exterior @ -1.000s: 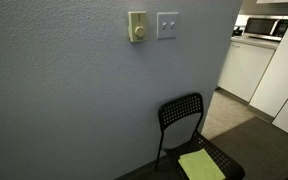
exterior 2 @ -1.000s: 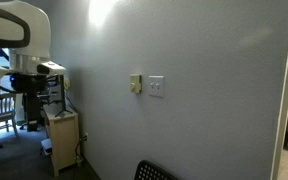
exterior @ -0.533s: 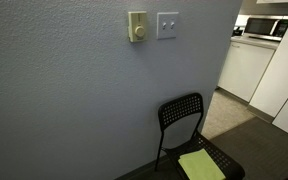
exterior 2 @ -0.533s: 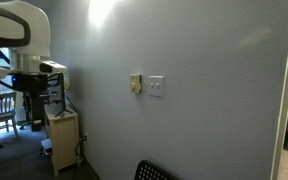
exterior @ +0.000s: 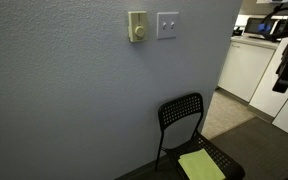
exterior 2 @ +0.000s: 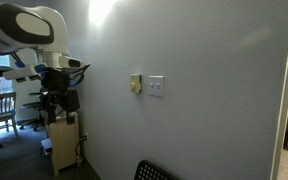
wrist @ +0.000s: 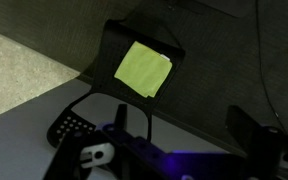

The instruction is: Turn off the light using the switch on the right

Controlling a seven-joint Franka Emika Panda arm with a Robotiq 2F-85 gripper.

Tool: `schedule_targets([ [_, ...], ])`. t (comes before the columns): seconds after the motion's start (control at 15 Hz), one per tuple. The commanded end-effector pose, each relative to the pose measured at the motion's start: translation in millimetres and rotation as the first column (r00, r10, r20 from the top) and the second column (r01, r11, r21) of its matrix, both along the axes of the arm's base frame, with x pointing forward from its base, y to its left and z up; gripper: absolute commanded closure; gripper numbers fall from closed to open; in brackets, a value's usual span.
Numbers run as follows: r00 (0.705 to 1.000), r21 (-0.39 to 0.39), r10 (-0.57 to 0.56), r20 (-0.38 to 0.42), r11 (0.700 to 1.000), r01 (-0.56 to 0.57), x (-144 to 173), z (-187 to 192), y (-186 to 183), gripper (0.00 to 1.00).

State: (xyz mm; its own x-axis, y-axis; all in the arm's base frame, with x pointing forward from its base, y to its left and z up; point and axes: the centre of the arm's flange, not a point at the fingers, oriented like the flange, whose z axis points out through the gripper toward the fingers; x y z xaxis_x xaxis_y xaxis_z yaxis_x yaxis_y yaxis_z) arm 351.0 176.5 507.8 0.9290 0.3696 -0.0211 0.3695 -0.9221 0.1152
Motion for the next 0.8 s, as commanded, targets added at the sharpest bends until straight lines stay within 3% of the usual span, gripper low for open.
schedule_targets([
  [0.0, 0.985, -0.088, 0.17, -0.014, 0.981, -0.171, 47.9, 10.9, -2.2, 0.0],
  [0.2, 0.966, -0.125, 0.258, -0.024, 0.958, -0.259, 74.9, 18.8, -3.7, 0.0],
  [0.27, 0.978, -0.11, 0.208, 0.0, 0.972, -0.207, 47.1, 10.8, -3.3, 0.0],
  [0.73, 0.977, -0.11, 0.212, 0.005, 0.972, -0.21, 49.8, 13.7, -0.7, 0.0],
])
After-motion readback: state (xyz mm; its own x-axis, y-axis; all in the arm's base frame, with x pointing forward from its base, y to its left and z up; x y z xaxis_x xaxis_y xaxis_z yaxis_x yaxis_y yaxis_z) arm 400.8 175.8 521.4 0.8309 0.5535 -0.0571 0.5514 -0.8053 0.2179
